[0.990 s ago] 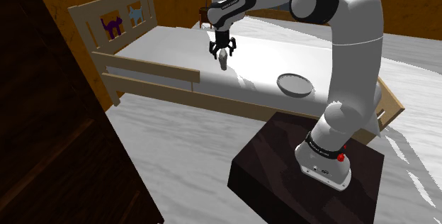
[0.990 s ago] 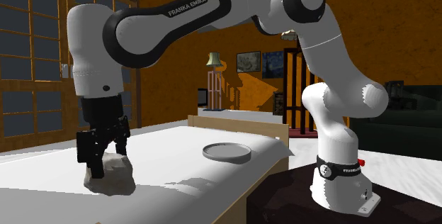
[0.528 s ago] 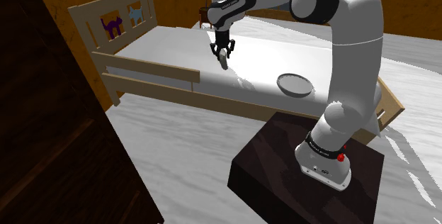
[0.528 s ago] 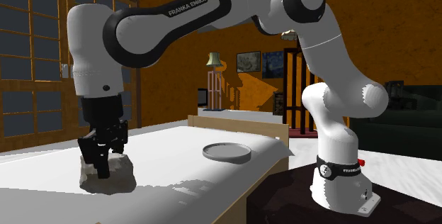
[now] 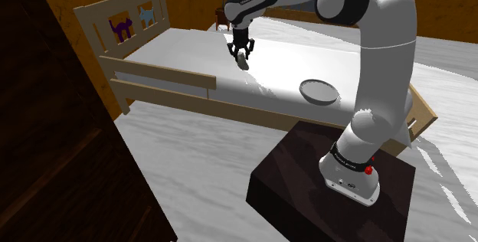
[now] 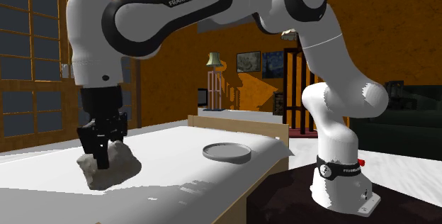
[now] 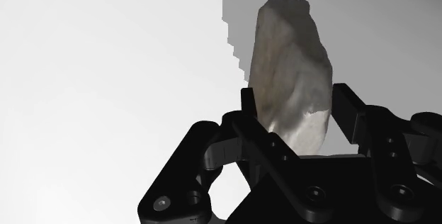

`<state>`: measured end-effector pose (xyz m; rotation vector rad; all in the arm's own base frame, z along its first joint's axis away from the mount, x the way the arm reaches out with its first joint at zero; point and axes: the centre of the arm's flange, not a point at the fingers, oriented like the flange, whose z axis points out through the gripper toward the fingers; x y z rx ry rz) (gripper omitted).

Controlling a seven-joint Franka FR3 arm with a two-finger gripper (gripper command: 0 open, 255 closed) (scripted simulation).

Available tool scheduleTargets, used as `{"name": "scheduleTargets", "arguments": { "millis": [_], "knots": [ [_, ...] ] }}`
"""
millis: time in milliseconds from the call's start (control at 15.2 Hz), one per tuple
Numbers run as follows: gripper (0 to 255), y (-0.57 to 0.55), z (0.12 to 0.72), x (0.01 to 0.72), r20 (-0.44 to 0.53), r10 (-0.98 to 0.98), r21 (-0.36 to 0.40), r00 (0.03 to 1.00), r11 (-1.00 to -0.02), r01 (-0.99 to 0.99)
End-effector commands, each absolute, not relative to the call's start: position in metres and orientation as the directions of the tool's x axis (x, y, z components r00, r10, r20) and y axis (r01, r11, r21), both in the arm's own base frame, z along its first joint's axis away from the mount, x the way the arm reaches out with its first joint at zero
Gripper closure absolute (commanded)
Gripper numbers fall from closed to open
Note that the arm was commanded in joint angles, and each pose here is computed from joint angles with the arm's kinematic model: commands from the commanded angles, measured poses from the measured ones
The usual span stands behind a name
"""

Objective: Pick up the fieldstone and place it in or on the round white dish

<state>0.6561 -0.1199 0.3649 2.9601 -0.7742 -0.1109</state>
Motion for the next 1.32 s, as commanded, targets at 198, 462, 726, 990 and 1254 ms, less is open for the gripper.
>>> {"name": "scheduleTargets", "arguments": {
  "millis": [198,462,726,990,1254],
  "knots": [
    [255,-0.119,0.392,0.655,-0.049,-0.491,0.095,0.870,-0.869,-0.485],
    [255,-0.119,0.413,0.655,-0.049,-0.491,0.095,0.870,-0.869,-0.485],
    [255,-0.119,0.434,0.655,-0.049,-0.491,0.095,0.870,-0.869,-0.485],
    [255,-0.128,0.445,0.631,-0.049,-0.491,0.095,0.870,-0.869,-0.485],
    [255,-0.146,0.448,0.581,-0.049,-0.491,0.095,0.870,-0.869,-0.485]
  ]
}}
